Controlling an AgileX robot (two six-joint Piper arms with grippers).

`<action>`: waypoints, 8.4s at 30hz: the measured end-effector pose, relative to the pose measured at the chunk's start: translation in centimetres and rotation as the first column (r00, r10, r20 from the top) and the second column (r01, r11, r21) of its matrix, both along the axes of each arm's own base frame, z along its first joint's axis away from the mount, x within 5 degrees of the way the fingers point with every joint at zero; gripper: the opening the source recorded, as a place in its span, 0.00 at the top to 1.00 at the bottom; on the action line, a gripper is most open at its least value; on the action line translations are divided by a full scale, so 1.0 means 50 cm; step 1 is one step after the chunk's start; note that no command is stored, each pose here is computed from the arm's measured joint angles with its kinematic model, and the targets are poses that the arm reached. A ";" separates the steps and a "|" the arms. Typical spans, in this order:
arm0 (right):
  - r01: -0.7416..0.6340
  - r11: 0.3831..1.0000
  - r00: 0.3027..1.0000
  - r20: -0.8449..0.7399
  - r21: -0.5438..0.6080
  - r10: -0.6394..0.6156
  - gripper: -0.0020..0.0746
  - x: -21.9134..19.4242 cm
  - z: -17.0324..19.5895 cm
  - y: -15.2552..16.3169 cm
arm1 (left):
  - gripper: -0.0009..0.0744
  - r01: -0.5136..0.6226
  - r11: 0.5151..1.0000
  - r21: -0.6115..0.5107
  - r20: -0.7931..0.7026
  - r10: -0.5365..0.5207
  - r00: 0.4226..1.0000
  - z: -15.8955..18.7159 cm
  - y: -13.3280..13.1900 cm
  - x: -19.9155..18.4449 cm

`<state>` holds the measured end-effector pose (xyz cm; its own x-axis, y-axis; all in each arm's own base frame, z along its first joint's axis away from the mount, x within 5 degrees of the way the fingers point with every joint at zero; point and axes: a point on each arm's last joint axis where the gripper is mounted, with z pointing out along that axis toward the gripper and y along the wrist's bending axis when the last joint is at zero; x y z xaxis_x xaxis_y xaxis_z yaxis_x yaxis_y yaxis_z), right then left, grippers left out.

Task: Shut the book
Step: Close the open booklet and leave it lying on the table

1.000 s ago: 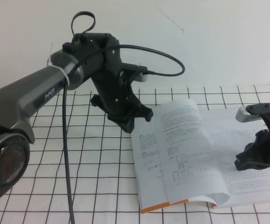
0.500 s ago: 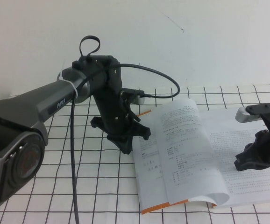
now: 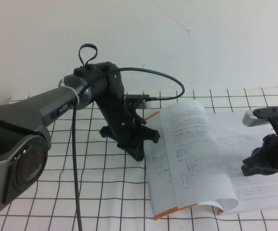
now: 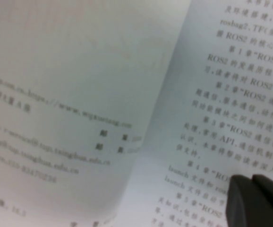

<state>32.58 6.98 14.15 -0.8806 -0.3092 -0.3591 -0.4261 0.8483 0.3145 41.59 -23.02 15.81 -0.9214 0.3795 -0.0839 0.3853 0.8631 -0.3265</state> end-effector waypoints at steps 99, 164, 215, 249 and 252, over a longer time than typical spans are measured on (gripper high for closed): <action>0.317 0.915 0.946 0.158 -0.251 -0.284 0.98 -0.042 0.062 -0.106 | 0.99 0.335 0.930 -0.150 0.582 -0.191 0.790 0.548 -0.074 -0.216; 0.057 0.996 0.564 0.825 -0.074 0.029 0.98 -0.560 0.438 -0.077 | 0.99 0.314 0.949 -0.029 0.726 -0.196 0.659 0.623 0.166 -0.627; 0.017 0.995 0.766 0.640 -0.102 0.053 0.98 -0.552 0.270 -0.075 | 0.99 -0.299 0.924 -0.241 0.930 0.307 0.200 0.118 0.449 -0.699; 0.016 0.995 0.766 0.640 -0.099 0.051 0.98 -0.552 0.271 -0.075 | 0.99 -0.628 0.682 -0.374 0.847 0.527 0.067 0.035 0.495 -0.731; 0.016 0.995 0.766 0.640 -0.099 0.051 0.98 -0.552 0.271 -0.075 | 0.99 -0.629 0.683 -0.373 0.848 0.525 0.067 0.035 0.495 -0.731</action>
<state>4.97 3.25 27.68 -0.4491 -0.3838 -0.8069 -0.5150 0.8491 -0.1172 5.05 1.72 17.58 -0.2358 -0.1823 -0.9546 -0.2637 0.9574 -0.1177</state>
